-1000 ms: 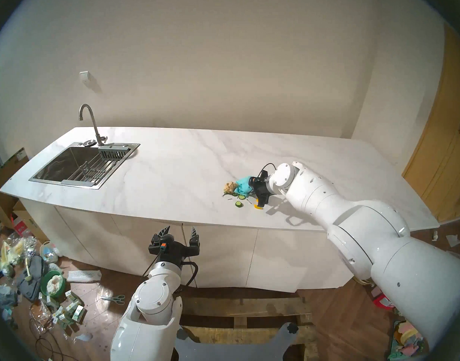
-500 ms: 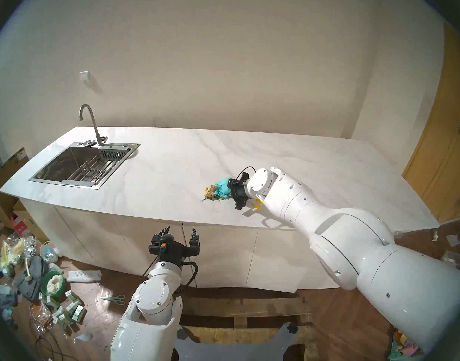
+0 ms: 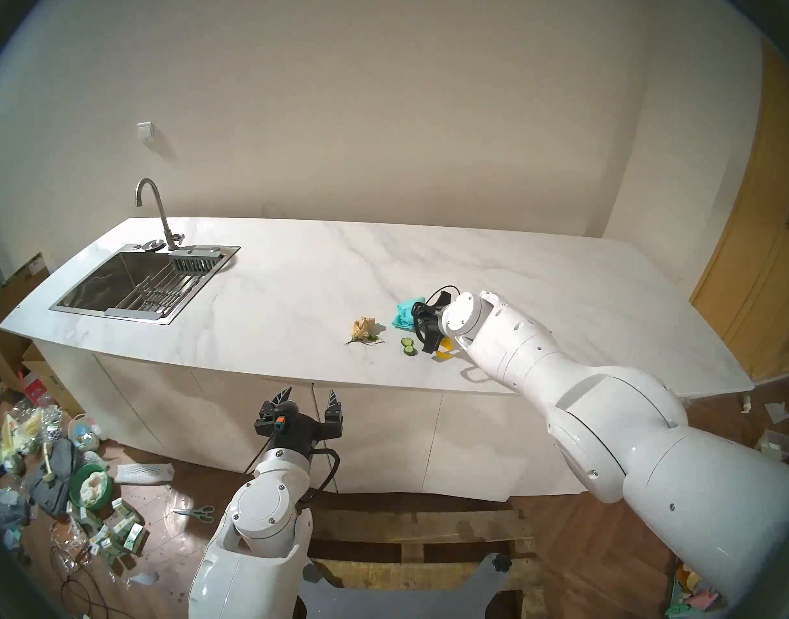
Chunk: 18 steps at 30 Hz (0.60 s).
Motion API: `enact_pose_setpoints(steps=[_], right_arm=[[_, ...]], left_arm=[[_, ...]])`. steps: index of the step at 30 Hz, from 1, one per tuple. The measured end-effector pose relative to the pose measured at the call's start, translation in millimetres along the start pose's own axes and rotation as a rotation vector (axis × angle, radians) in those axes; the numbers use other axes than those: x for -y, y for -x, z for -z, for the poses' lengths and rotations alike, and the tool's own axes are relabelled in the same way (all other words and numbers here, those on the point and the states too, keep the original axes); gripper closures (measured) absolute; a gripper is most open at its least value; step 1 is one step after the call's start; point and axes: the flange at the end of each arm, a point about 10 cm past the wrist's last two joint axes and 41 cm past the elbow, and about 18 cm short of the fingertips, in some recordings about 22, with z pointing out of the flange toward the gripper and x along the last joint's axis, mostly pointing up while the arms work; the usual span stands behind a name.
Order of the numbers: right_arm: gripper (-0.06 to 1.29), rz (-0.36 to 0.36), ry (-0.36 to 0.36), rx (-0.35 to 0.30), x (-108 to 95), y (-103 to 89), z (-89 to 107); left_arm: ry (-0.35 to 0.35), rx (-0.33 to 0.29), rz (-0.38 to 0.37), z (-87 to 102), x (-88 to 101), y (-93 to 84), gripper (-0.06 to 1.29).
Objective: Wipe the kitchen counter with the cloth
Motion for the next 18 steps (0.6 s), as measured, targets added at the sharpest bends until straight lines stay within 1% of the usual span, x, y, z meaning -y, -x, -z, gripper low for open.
enact_pose_setpoints(steps=[3, 7, 10, 18], right_arm=[[1.25, -0.020, 0.023, 0.011, -7, 12.5, 5.3], [1.25, -0.040, 0.050, 0.015, -17, 24.1, 12.8], [1.25, -0.049, 0.057, 0.010, -24, 30.6, 20.5], [1.25, -0.089, 0.076, 0.000, -33, 39.4, 34.0]], left_arm=[[0.000, 0.000, 0.000, 0.0, 0.0, 0.0, -0.02], [0.000, 0.000, 0.000, 0.0, 0.0, 0.0, -0.02], [0.001, 0.000, 0.000, 0.0, -0.1, 0.1, -0.02], [0.001, 0.000, 0.000, 0.1, -0.1, 0.1, -0.02]])
